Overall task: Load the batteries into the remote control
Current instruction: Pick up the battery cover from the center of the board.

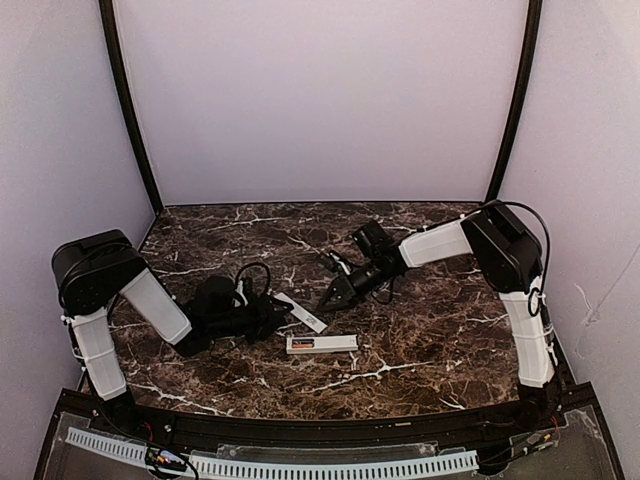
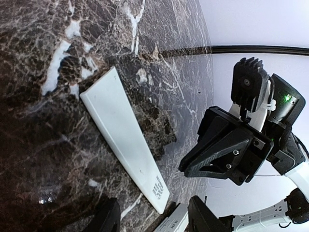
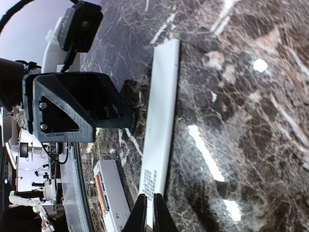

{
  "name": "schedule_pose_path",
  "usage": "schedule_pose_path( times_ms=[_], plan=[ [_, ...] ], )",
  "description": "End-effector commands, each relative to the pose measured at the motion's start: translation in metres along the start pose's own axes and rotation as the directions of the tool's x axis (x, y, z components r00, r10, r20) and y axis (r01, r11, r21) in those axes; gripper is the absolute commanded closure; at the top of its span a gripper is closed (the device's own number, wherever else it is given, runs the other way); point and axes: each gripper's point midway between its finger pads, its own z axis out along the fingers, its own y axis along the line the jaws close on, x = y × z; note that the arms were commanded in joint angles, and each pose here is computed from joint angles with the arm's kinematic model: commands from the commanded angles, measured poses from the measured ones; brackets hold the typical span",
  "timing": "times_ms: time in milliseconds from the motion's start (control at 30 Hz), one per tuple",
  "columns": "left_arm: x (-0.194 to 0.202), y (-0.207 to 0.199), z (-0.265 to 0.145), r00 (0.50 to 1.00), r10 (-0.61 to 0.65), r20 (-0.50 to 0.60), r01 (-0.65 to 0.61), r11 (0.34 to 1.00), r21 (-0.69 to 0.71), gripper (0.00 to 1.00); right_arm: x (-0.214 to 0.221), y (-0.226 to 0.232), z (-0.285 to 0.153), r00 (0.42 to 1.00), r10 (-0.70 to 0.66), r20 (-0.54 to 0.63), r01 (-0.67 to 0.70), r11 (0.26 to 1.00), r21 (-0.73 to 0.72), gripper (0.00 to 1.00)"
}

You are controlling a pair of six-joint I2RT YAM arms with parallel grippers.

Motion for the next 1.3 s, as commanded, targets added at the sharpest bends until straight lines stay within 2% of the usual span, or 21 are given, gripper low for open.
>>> schedule_pose_path(
  times_ms=[0, 367, 1033, 1267],
  plan=[
    [0.003, 0.020, -0.003, 1.000, -0.009, 0.002, 0.009, 0.996, -0.090, 0.51, -0.014, 0.021, 0.005, 0.999, -0.040, -0.001, 0.040, 0.998, -0.058, 0.95],
    [0.005, 0.024, 0.003, 1.000, -0.008, -0.003, 0.008, 0.995, -0.098, 0.51, -0.018, 0.014, 0.028, 0.999, -0.020, -0.037, 0.016, 0.996, -0.093, 0.95],
    [0.002, 0.025, 0.022, 0.999, -0.037, -0.003, 0.036, 0.992, -0.117, 0.51, 0.005, -0.033, 0.044, 0.995, 0.054, -0.086, -0.053, 0.999, 0.005, 0.98],
    [0.000, 0.009, 0.033, 1.000, -0.030, 0.003, 0.030, 0.999, -0.033, 0.52, 0.007, -0.037, 0.044, 0.994, 0.056, -0.092, -0.055, 0.998, 0.018, 0.98]
  ],
)
